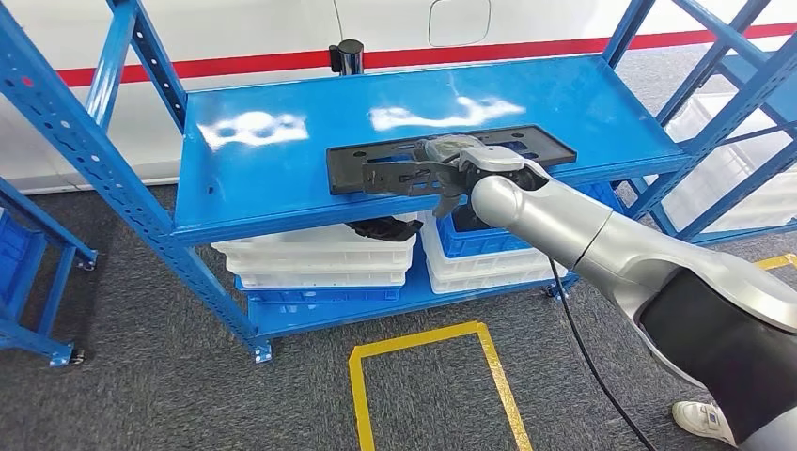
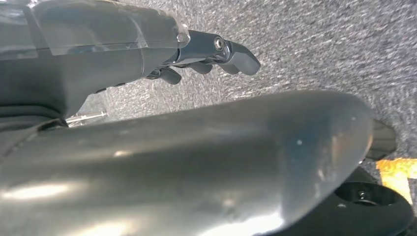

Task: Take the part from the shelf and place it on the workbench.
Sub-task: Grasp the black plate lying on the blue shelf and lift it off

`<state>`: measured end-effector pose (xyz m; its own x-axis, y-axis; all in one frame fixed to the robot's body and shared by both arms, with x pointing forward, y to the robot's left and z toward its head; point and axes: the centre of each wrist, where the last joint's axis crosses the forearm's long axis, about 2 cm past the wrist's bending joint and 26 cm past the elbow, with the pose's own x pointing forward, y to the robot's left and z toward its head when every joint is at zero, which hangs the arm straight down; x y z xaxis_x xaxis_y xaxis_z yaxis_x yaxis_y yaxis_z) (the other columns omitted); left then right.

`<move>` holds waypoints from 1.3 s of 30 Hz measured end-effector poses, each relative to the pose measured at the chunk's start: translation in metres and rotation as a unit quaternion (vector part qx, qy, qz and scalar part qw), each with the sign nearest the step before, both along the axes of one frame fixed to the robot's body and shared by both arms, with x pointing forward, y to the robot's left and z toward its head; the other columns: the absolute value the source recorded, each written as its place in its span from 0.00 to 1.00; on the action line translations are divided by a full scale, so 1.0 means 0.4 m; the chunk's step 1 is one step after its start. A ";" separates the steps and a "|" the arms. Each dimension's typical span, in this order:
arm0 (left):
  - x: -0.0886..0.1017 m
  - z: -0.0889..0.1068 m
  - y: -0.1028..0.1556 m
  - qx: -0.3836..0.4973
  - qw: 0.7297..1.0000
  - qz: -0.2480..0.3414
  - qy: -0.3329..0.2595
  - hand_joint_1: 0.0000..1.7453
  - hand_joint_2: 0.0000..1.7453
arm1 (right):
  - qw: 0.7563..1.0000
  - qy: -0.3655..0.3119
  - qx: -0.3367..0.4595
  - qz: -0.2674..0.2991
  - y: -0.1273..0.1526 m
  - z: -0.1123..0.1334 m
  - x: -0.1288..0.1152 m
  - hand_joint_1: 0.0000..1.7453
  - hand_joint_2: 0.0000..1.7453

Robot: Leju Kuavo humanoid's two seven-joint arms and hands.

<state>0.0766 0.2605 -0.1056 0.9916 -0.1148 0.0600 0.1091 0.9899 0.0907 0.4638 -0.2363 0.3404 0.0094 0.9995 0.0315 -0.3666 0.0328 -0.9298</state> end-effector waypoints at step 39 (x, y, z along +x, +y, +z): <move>0.001 0.001 -0.005 -0.001 1.000 0.011 0.003 0.00 0.00 | 0.998 0.003 -0.042 -0.039 -0.059 0.035 0.017 0.00 1.00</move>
<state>0.0769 0.2584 -0.1054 0.9942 -0.0932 0.0534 0.0882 0.9922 0.0886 0.4706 -0.2601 0.3543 0.0880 0.9947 -0.0534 -0.3717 -0.0169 -0.9282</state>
